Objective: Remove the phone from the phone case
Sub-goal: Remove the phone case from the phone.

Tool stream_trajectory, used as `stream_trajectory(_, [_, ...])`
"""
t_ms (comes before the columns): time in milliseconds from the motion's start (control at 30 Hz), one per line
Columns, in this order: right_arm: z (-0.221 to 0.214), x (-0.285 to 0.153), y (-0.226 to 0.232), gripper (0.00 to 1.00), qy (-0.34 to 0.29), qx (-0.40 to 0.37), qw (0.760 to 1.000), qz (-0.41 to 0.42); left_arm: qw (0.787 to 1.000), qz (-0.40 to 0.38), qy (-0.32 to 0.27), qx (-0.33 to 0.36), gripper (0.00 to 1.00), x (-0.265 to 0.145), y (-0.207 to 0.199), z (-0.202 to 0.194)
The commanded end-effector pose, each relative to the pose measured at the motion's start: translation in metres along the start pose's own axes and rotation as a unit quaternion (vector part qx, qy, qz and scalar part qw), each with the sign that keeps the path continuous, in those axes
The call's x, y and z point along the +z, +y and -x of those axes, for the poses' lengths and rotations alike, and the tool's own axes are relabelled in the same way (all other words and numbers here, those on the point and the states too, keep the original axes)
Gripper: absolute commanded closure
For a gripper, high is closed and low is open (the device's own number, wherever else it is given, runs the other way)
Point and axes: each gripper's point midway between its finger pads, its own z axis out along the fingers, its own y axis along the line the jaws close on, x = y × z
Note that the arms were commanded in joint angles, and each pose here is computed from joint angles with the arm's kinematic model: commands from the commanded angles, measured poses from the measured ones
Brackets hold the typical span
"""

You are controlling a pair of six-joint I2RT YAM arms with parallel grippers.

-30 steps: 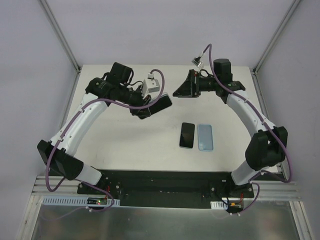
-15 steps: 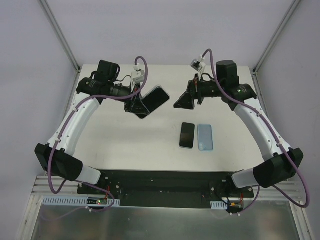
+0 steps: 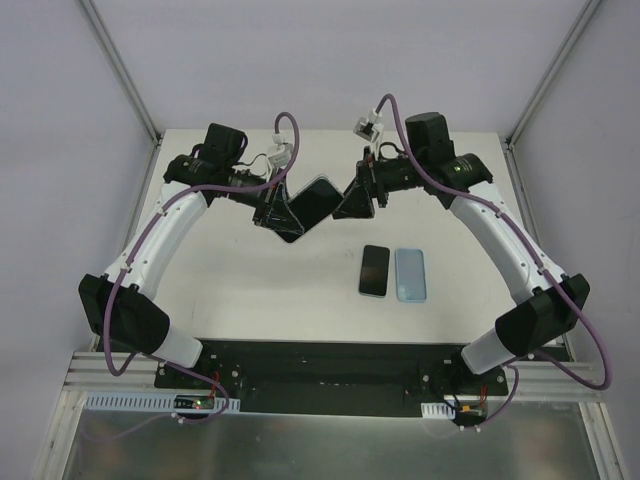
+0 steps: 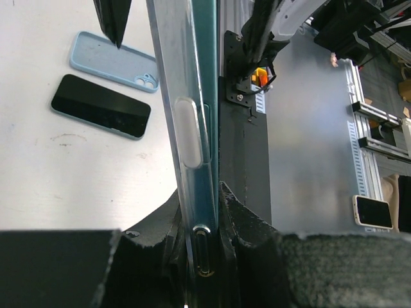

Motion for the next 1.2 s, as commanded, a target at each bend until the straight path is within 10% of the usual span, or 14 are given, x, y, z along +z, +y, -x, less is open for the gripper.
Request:
stream_trajectory(0, [0.008,0.003,0.016,0.26,0.0,-0.029,0.999,0.037,0.998,-0.046,-0.03,0.036,1.0,-0.002,-0.019,0.016])
stream_trajectory(833, [-0.003,0.001,0.057,0.98,0.018,-0.069,0.986,0.151,0.996,-0.081,-0.038,0.021,1.0,0.001,-0.026,0.012])
stream_trajectory(1167, [0.005,-0.013,0.097,1.0,0.01,-0.062,0.965,0.256,0.99,-0.126,-0.052,0.043,1.0,0.004,-0.042,0.009])
